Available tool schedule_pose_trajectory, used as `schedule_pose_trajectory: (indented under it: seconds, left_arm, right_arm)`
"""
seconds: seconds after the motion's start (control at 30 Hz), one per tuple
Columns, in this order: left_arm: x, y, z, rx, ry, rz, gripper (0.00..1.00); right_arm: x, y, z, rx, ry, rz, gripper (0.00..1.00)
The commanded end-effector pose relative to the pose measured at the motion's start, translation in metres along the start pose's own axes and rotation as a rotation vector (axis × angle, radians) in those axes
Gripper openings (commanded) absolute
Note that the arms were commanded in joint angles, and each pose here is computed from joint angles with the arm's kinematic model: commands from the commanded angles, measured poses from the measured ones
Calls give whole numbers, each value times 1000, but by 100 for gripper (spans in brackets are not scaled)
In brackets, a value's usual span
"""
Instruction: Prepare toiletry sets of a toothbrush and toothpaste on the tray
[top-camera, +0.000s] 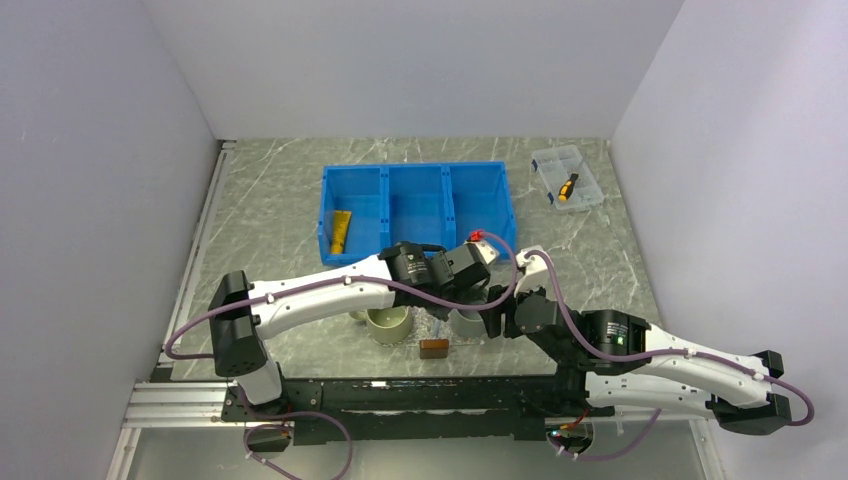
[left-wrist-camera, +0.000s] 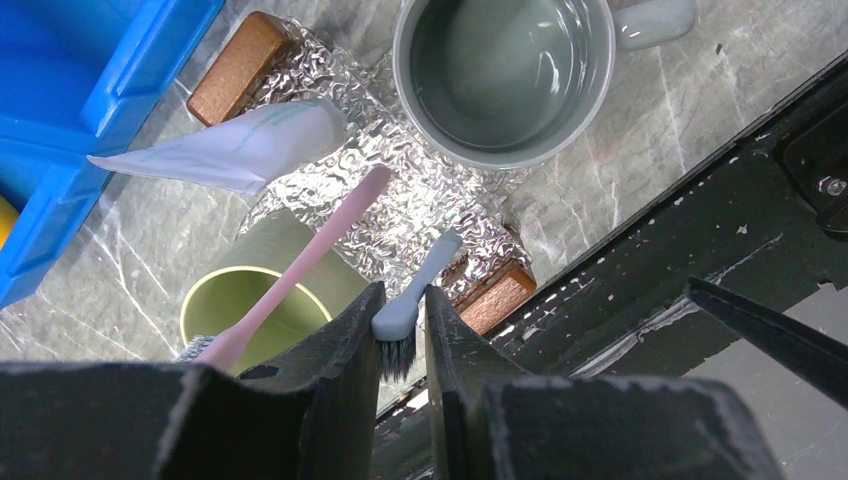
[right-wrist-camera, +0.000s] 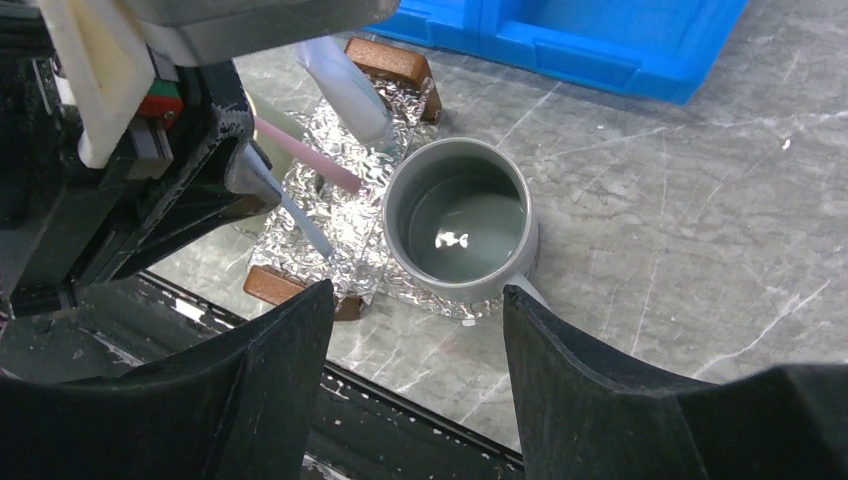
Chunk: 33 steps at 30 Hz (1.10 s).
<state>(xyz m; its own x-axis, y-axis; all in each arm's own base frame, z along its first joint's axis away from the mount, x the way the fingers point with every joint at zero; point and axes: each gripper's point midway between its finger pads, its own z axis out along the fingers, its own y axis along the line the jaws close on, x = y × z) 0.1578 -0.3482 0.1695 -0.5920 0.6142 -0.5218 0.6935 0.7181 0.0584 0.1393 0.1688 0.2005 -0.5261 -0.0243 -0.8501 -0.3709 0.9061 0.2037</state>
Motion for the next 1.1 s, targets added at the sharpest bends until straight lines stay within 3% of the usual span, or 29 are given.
schedule_pose_trajectory:
  seconds: [0.0,0.9,1.07]
  left_arm:
    - [-7,3,-2,-2,-12,5,27]
    - [-20,5,-20,25,-73,-21,27]
    - [-19,8,-41,72,-139,-59,35]
  right_arm:
    - [-6,-2,-1,7,-25,25,65]
    - [-5,0,-1,3,-17,19,66]
    - [-2,1,1,3,-8,11,66]
